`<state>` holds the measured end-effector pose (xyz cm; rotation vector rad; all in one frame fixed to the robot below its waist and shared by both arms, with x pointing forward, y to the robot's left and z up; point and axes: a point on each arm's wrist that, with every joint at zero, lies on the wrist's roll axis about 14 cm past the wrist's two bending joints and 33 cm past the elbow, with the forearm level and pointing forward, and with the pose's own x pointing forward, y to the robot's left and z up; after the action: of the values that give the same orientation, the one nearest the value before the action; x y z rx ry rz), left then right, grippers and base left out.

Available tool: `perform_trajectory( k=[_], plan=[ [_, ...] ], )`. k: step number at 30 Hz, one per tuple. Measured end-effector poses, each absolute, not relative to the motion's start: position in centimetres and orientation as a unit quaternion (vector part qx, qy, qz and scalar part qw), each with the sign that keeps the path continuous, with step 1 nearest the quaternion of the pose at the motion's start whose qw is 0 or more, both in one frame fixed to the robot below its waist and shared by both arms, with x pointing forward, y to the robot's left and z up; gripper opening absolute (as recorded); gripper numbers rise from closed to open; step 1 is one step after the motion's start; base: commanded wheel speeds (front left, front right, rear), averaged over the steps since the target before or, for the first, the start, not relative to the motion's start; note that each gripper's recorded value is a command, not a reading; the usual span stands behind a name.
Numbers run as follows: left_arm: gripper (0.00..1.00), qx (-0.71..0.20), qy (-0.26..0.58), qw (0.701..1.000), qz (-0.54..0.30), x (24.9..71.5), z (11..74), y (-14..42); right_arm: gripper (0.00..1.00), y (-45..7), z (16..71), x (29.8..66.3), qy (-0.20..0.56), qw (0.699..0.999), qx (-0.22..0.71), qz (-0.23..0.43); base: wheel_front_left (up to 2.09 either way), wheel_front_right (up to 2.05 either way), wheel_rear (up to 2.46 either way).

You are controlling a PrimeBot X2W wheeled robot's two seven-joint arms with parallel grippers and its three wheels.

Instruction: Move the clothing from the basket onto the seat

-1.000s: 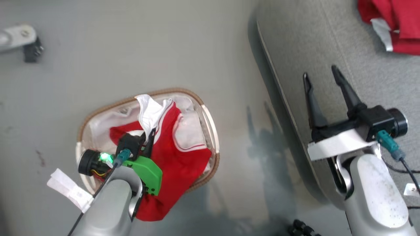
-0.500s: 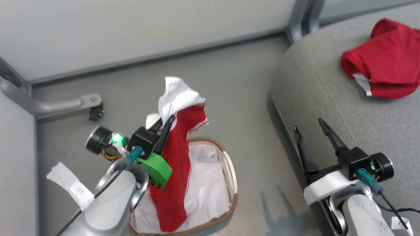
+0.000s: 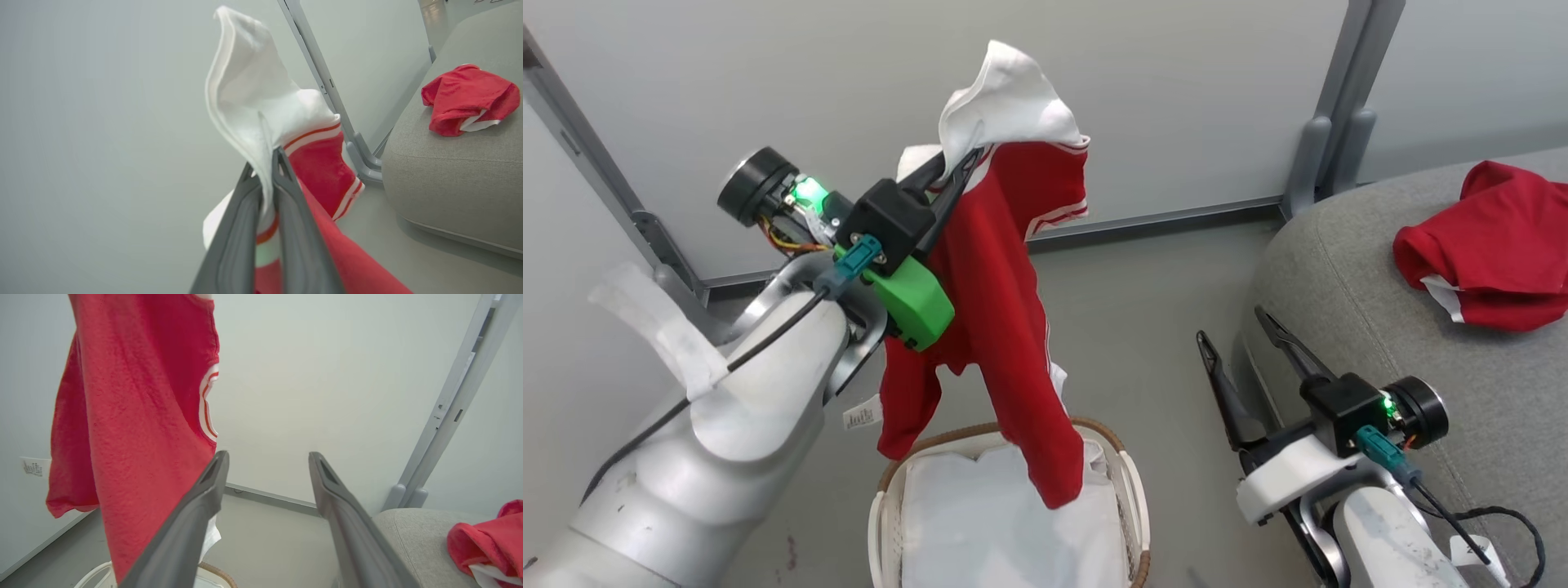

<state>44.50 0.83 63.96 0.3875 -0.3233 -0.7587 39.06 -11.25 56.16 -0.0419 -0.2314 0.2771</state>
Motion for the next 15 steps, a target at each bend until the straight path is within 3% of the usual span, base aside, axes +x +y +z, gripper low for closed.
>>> perform_trajectory(
  k=[15],
  plan=[
    [0.00,0.228,-0.182,0.876,-0.383,44.1,68.5,-1.9,1.00,-2.7,59.3,38.0,-0.153,0.952,0.007,0.266,0.00,0.00,0.00]
  ],
)
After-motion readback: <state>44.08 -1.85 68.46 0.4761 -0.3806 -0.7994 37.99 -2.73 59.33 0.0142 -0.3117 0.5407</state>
